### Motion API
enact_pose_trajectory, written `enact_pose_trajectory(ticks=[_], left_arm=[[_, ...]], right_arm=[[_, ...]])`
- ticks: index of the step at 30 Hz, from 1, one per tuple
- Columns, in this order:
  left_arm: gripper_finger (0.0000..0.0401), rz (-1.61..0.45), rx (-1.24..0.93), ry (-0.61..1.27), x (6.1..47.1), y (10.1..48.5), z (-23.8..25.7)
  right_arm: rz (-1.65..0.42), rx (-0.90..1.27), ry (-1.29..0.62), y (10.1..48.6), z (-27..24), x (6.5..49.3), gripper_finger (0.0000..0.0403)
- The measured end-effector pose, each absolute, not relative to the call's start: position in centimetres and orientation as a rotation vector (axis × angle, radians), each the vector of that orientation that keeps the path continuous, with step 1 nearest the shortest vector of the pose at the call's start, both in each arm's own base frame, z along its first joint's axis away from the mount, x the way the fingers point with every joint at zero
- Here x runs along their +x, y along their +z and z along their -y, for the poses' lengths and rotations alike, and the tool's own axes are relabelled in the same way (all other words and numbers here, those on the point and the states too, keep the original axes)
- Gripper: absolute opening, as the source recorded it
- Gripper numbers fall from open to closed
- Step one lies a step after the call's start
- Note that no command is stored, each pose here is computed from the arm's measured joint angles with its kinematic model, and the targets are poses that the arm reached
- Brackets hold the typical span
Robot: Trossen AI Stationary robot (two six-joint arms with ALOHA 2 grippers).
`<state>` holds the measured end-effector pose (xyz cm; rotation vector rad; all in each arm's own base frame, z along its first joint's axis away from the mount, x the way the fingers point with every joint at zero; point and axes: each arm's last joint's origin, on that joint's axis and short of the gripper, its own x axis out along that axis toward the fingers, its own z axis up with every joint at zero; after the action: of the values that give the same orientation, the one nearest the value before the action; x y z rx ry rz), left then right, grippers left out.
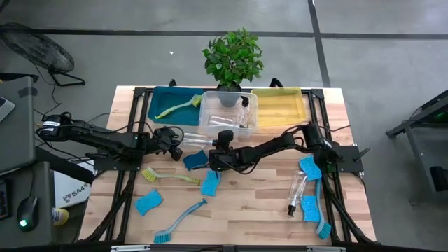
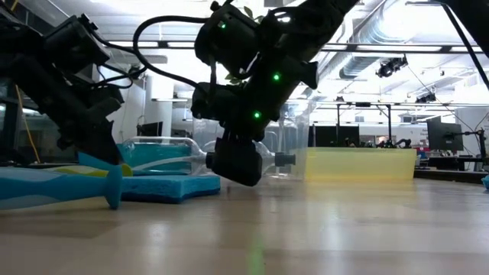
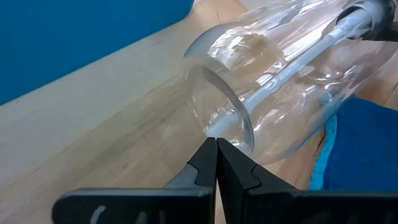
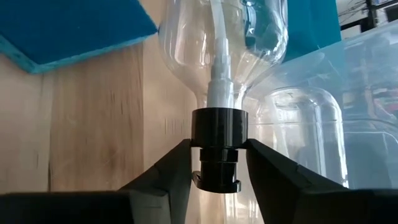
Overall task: Pick & Place Kitchen Sink Supplies
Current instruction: Put the transparent soap dispenser into the transparent bin
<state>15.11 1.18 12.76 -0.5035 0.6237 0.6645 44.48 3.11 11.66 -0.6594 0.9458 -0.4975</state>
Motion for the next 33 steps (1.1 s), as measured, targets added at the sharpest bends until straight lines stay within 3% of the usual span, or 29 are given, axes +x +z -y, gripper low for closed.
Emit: enact_pose_trajectory(ticks=[10,15,20,28,33], left_arm=[[0.0,-0.625,-0.506,0.66,15.11,12.76,-1.16],[0.0,-0.625,-0.51,0.653,15.14,12.77,-1.14],[0.0,-0.625,-0.51,0.652,15.14,12.77,-1.14],[0.0,-0.634,-0.499,0.641,15.14,12.76,-1.12],[0.0,-0.634,-0.499,0.641,15.14,12.76,-1.12]], right_arm=[[-0.945,-0.625,-0.453,11.66,-3.03,44.54,0.0199],[-0.939,-0.594,-0.451,11.63,-2.92,44.56,0.0209],[-0.935,-0.559,-0.46,11.55,-2.65,44.59,0.0193],[-0.936,-0.56,-0.466,11.53,-2.59,44.59,0.0131],[-0.932,-0.548,-0.471,11.51,-2.74,44.56,0.0128]])
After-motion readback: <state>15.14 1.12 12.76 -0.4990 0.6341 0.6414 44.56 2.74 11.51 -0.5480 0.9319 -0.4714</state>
